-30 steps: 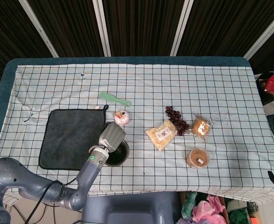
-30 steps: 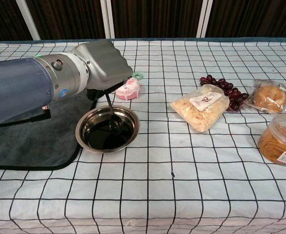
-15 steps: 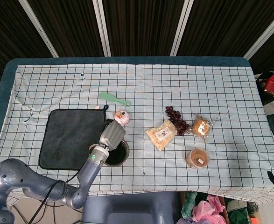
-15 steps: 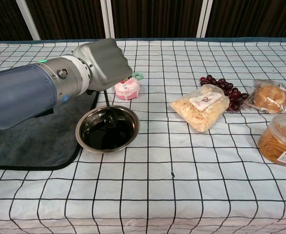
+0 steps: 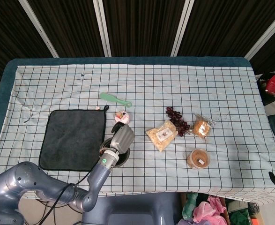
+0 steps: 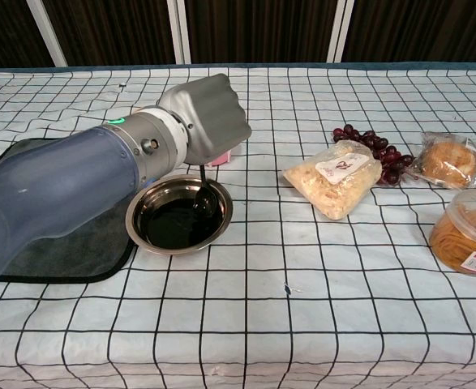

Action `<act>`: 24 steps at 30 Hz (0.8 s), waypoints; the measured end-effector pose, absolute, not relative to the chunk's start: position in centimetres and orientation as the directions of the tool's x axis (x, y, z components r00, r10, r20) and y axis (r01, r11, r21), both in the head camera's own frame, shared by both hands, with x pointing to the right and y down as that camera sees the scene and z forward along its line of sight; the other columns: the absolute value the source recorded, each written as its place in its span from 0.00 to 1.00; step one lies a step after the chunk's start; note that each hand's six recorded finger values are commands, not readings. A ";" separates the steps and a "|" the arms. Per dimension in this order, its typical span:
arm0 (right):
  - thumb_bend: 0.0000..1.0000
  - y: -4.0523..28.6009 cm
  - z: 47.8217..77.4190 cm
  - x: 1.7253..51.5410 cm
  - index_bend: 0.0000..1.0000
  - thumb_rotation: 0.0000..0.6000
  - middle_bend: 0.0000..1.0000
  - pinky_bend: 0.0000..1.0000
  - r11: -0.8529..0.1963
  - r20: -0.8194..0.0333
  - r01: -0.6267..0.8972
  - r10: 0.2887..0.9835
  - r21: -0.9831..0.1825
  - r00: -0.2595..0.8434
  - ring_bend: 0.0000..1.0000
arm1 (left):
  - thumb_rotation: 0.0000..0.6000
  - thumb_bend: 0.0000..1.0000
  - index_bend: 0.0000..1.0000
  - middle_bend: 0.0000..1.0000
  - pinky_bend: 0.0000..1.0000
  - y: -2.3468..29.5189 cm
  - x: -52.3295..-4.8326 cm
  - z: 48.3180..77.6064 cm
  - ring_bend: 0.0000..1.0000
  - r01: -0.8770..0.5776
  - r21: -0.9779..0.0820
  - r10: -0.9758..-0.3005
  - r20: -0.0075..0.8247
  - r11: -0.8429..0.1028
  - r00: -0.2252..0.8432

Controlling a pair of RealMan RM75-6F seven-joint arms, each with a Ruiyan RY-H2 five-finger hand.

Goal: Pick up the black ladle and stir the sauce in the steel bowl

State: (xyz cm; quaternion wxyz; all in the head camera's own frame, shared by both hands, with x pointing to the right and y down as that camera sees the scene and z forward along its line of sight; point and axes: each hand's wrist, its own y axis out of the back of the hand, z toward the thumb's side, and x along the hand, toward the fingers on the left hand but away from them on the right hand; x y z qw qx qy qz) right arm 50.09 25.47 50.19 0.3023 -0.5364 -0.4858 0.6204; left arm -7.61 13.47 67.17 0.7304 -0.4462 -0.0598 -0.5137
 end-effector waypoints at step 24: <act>0.22 25.5 50.3 49.8 0.06 1.00 0.01 0.22 -0.350 -0.375 0.141 0.897 -0.926 -0.235 0.08 | 1.00 0.51 0.72 0.92 0.85 16.9 -8.9 65.7 0.93 0.772 -0.620 -0.631 0.544 0.141 0.552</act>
